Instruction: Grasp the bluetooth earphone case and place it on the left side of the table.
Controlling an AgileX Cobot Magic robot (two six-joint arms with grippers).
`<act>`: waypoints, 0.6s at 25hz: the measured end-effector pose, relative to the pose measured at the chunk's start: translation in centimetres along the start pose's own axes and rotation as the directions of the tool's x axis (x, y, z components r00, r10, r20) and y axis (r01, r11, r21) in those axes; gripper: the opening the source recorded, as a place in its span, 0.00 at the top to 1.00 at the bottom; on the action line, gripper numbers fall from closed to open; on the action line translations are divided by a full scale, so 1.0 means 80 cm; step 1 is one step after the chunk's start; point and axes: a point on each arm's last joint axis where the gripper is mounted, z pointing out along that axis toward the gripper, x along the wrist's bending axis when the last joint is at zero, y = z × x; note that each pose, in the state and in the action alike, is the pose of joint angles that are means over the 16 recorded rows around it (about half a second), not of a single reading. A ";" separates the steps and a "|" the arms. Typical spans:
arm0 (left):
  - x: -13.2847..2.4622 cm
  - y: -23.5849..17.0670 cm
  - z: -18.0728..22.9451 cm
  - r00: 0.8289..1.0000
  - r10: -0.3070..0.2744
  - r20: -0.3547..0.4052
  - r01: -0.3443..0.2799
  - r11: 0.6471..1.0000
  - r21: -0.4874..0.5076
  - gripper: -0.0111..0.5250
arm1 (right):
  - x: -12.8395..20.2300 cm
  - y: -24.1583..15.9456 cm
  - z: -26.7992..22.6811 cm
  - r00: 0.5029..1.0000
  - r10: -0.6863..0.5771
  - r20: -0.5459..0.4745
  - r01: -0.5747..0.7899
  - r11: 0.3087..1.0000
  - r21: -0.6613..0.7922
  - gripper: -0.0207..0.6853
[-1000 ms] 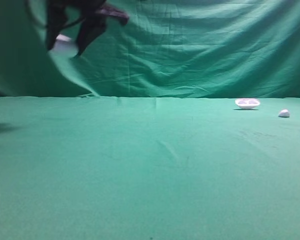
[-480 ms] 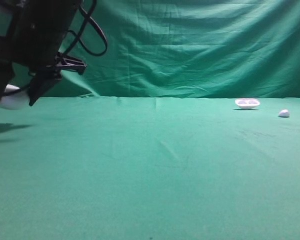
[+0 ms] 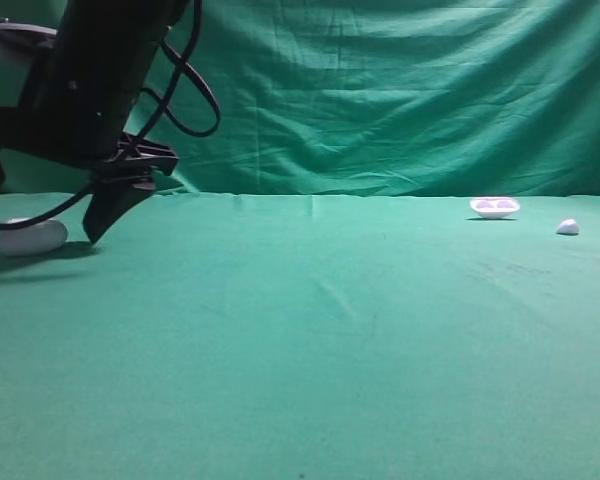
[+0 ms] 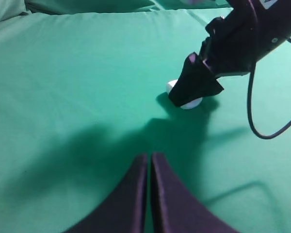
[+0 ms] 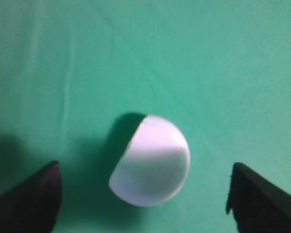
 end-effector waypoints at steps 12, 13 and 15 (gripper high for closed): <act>0.000 0.000 0.000 1.000 0.000 0.000 0.000 1.000 0.000 0.98 | -0.019 0.014 -0.168 0.987 0.008 0.163 -0.017 0.998 0.055 0.91; 0.000 0.000 0.000 1.000 0.000 0.000 0.000 1.000 0.000 0.98 | -0.021 0.014 -0.179 0.985 0.020 0.169 -0.029 0.998 0.053 0.93; 0.000 0.000 0.000 1.000 0.000 0.000 0.000 1.000 0.000 0.98 | -0.024 0.013 -0.201 0.983 0.046 0.178 -0.054 0.998 0.043 0.96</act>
